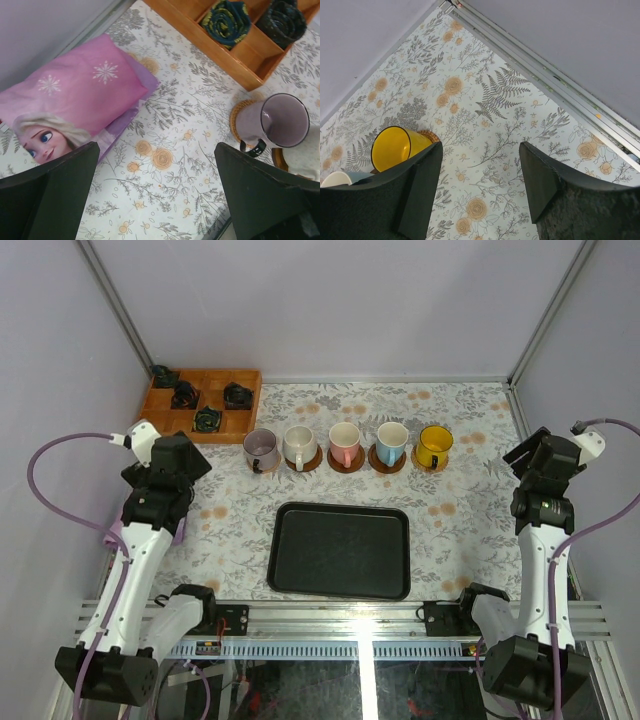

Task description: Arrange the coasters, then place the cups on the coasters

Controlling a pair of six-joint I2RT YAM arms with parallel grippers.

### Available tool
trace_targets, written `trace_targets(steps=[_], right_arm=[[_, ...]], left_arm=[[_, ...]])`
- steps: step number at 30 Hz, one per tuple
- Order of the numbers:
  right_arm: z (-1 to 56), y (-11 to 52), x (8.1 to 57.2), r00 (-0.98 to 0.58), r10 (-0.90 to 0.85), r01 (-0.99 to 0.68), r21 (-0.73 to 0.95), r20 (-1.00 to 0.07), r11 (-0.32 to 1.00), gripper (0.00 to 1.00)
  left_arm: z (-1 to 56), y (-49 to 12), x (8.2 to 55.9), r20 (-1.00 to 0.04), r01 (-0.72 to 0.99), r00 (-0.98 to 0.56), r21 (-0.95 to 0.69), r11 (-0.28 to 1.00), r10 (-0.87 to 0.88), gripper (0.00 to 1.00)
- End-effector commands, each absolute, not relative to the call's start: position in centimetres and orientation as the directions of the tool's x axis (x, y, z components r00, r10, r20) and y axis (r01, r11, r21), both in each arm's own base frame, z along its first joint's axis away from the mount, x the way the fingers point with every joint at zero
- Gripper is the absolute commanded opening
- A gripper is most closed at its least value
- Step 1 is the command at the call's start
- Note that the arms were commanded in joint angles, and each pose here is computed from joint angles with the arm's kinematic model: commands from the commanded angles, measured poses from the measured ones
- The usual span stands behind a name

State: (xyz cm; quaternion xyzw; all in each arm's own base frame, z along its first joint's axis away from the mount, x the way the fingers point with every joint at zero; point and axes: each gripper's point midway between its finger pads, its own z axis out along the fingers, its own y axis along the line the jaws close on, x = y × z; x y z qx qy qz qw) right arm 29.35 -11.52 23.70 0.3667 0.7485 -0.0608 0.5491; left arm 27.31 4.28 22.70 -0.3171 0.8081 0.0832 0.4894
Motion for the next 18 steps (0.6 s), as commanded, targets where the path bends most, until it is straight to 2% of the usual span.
trace_targets(steps=[1,18], right_arm=[[25.9,-11.9,29.3,-0.076,0.450,0.602,0.319,-0.890,0.732,0.71],[25.1,-11.5,29.9,-0.100,0.453,0.580,0.318,-0.886,0.750,0.73]], left_arm=[[24.2,6.3,26.3,-0.864,-0.692,-0.213,-0.196,0.694,-0.457,1.00],[22.8,7.4,25.6,-0.867,-0.754,-0.179,-0.183,0.631,-0.465,1.00]])
